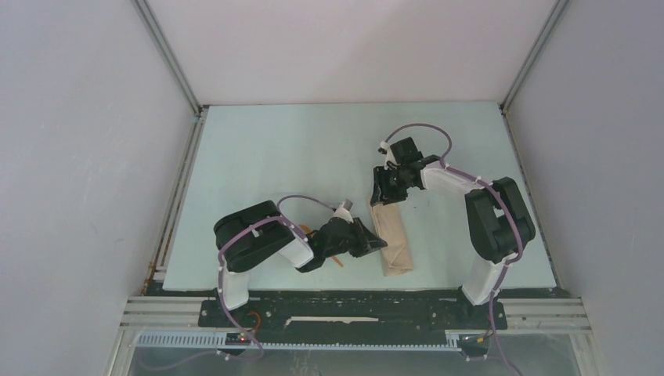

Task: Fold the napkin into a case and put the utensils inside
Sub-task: Pick up the top corner of the smaller rectangle folded napkin from the center of the board.

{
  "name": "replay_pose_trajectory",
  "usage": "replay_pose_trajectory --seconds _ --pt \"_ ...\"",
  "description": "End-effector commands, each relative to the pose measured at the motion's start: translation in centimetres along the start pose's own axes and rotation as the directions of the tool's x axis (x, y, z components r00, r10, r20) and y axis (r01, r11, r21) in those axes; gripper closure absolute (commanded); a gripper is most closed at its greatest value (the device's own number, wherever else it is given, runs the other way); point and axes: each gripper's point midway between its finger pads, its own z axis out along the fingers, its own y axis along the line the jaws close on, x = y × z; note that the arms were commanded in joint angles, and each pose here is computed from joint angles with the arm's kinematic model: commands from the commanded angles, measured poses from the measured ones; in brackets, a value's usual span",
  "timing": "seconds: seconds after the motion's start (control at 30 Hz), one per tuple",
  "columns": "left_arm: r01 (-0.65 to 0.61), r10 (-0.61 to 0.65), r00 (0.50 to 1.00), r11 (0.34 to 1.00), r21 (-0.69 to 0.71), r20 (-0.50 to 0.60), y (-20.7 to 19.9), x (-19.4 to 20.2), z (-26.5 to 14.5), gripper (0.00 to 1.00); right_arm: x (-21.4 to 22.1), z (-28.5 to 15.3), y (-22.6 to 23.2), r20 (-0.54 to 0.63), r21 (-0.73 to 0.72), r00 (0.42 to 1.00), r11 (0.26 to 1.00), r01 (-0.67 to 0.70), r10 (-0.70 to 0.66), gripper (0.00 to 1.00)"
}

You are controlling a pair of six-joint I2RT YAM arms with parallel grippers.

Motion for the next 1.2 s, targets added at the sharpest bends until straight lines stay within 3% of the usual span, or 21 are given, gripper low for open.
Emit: replay_pose_trajectory --seconds 0.0,0.23,0.4,0.77,0.83,1.0,1.17 --pt "-0.012 0.011 1.0 1.0 0.029 0.029 -0.7 -0.7 0.1 0.79 -1.4 0.2 1.2 0.045 0.016 0.995 0.996 0.084 -0.085 0.5" --pt "-0.028 0.027 0.999 0.999 0.026 0.032 -0.7 -0.8 0.1 0.79 -0.9 1.0 1.9 0.039 0.044 0.993 0.993 0.112 -0.114 0.53" --pt "-0.035 0.034 0.999 0.999 0.025 0.031 -0.7 -0.8 0.0 0.79 -0.7 1.4 1.7 0.033 0.096 0.989 0.985 0.142 -0.145 0.49" --pt "-0.039 0.039 0.999 0.999 0.015 0.034 -0.4 -0.9 0.1 0.79 -0.4 2.3 0.7 0.029 0.24 0.98 0.953 0.186 -0.198 0.55" --pt "-0.04 0.04 0.999 0.999 0.015 0.035 -0.4 -0.9 0.1 0.79 -0.5 2.4 0.9 0.037 0.245 0.98 0.952 0.182 -0.197 0.62" --pt "-0.068 0.068 0.997 0.998 0.006 0.04 -0.4 -1.1 -0.1 0.74 -1.0 1.6 1.6 0.064 0.235 0.978 0.955 0.179 -0.199 0.98" --pt "-0.153 0.152 0.985 0.988 0.001 0.081 -0.9 -2.1 -1.3 0.52 -0.9 0.2 2.5 0.068 0.189 0.984 0.97 0.152 -0.167 1.0"
